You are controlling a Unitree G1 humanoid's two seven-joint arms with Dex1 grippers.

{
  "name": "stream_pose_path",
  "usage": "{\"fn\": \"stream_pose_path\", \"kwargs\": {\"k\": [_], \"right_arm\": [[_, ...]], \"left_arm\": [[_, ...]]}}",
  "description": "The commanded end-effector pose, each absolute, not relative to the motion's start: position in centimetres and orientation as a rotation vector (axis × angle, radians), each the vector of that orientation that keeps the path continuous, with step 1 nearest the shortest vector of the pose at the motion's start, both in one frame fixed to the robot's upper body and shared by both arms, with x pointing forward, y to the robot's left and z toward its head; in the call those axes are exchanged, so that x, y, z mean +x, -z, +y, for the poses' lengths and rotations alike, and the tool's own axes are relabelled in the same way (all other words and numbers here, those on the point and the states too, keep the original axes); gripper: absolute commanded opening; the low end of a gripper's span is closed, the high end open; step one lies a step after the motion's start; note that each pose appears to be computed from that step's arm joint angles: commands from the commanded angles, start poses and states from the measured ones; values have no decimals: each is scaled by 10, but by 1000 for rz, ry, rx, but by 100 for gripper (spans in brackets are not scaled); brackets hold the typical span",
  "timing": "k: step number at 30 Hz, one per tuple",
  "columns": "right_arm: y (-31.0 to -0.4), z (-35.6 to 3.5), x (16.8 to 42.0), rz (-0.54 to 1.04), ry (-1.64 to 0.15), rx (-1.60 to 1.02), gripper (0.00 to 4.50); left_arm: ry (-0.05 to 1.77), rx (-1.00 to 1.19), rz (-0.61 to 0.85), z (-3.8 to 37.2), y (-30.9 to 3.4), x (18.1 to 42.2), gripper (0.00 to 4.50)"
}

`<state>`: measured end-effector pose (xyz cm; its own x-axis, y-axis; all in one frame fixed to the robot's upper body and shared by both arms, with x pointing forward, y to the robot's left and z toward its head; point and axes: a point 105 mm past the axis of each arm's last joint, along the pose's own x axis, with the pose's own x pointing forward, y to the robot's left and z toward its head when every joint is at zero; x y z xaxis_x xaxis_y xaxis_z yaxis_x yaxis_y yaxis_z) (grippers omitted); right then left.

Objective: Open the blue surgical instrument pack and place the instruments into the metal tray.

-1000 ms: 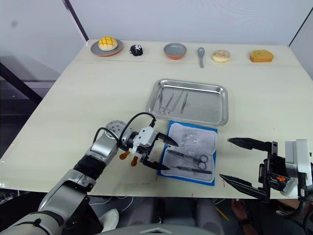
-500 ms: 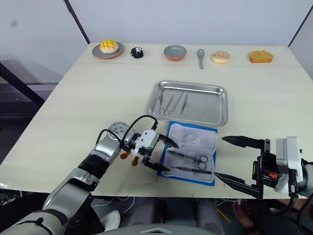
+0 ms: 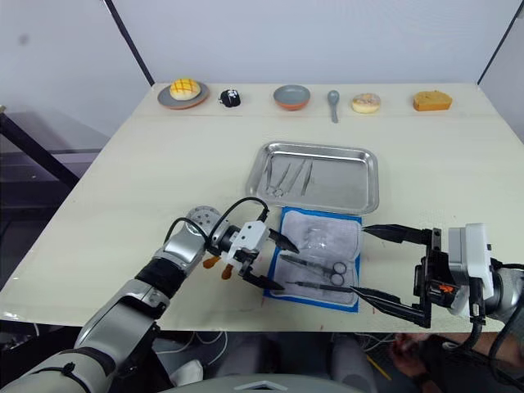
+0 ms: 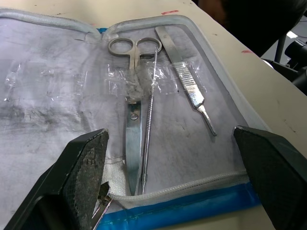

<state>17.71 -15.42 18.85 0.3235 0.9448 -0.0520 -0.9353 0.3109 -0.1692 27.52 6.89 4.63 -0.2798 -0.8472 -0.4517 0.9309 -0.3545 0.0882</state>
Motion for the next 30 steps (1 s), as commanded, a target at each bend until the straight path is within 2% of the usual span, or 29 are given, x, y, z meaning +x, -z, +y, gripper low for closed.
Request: {"fn": "stream_pose_path", "kwargs": {"k": [1,13,15,21,30], "right_arm": [[-194,-150,175,-73,-1263,-200,450],[-151,-142,211,114,-1079,-367,450],[-133,-141,218,201,-1046,-423,450],[-103,-138,229,351,-1014,-508,450],[-93,-126,242,411,-1000,-564,450]], "left_arm": [[1895,448,514,89,6,251,440],[1887,438,517,89,7,251,440],[1888,436,518,89,7,250,440],[1892,444,520,89,8,250,440],[1892,439,506,86,8,250,440]]}}
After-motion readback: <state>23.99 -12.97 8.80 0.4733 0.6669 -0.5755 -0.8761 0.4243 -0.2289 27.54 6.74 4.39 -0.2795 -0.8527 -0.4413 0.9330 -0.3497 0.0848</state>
